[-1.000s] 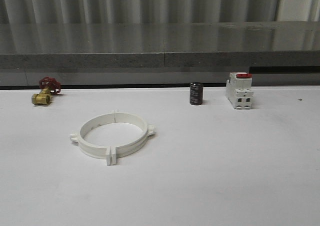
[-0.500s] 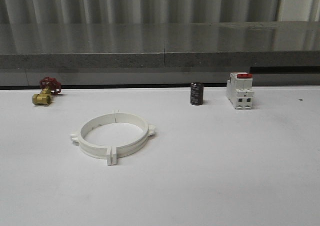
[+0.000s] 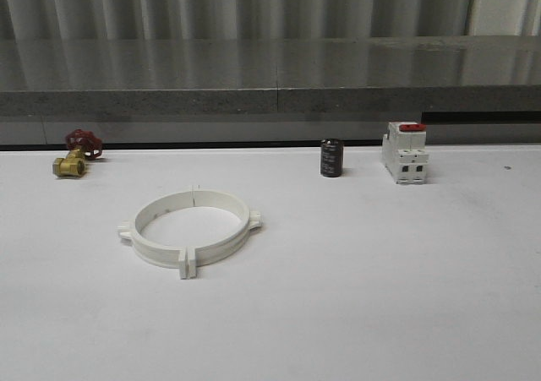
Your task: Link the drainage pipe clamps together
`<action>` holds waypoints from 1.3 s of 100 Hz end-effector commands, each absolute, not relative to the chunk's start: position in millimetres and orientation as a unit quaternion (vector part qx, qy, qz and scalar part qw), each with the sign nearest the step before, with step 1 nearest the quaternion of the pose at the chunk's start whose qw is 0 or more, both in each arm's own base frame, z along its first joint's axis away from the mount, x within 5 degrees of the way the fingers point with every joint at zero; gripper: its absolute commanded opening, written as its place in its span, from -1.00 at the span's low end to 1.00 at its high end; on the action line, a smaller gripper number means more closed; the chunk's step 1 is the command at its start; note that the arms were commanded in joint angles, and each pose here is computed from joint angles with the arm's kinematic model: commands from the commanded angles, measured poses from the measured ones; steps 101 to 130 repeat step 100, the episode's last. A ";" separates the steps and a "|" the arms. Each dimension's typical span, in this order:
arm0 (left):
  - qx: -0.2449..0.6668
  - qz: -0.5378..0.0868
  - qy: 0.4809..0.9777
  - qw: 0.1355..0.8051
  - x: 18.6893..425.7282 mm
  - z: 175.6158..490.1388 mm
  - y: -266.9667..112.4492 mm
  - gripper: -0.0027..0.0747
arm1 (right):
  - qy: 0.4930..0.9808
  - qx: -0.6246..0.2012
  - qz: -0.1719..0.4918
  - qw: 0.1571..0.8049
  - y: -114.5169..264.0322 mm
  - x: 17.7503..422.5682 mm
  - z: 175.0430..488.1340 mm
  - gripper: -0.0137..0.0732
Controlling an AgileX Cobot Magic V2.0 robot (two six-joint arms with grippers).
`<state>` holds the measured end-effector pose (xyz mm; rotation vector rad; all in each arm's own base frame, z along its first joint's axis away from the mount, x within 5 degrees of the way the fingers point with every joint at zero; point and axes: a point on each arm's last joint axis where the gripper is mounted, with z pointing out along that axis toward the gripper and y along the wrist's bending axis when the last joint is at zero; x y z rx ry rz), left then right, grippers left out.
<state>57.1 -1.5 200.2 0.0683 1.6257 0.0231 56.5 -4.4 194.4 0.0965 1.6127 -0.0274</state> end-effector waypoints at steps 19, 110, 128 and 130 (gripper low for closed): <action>0.026 0.013 0.693 0.720 55.9 196.1 -1.1 -0.99 | 0.683 0.039 -0.018 0.729 -4.5 54.4 207.5 -0.84; 0.030 0.009 0.691 0.722 55.9 196.5 -1.7 -0.99 | 0.683 0.039 -0.018 0.729 -4.5 54.4 207.5 -0.84; 0.030 0.009 0.691 0.722 55.9 196.5 -1.7 -0.99 | 0.683 0.039 -0.018 0.729 -4.5 54.4 207.5 -0.84; 0.030 0.009 0.691 0.722 55.9 196.5 -1.7 -0.99 | 0.683 0.039 -0.018 0.729 -4.5 54.4 207.5 -0.84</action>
